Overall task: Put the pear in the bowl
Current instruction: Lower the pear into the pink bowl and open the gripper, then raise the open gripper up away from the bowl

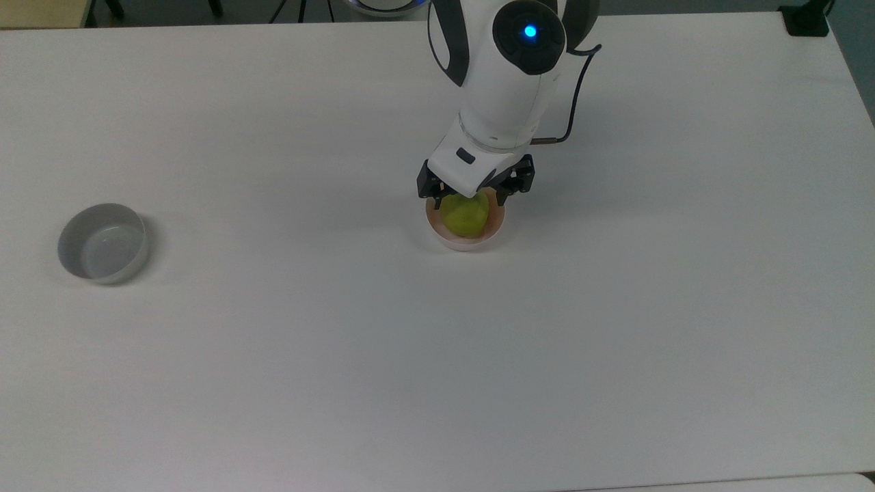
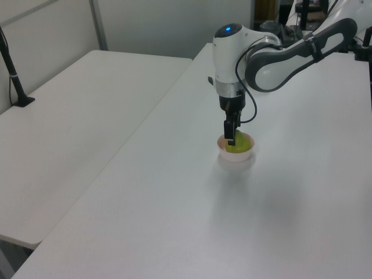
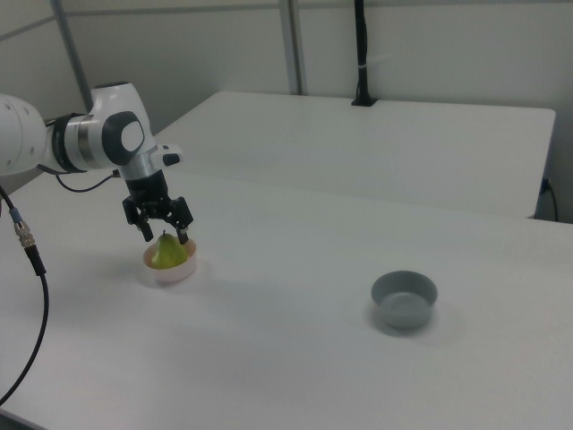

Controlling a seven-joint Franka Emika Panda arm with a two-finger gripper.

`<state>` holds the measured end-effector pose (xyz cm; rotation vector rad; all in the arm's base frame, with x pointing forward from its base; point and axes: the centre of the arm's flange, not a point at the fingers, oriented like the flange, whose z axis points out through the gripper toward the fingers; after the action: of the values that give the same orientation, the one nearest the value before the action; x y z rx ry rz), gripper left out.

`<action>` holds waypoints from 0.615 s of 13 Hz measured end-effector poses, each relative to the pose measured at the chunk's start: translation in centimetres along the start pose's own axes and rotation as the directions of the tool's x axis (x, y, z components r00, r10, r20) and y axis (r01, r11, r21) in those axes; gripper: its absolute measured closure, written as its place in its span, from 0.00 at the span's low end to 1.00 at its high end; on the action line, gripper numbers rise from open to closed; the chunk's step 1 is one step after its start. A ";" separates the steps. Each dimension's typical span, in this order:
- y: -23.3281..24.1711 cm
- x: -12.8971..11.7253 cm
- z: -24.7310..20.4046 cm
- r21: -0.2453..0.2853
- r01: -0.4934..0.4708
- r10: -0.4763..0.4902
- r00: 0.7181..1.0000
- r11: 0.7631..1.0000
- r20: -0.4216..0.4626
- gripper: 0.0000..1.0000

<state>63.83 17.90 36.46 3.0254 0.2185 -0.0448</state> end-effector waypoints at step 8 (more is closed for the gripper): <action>8.3 -1.6 -8.5 -0.017 -0.047 0.047 0.999 0.999 -0.026 0.00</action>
<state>63.68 10.40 45.84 3.0138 0.1488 -0.0001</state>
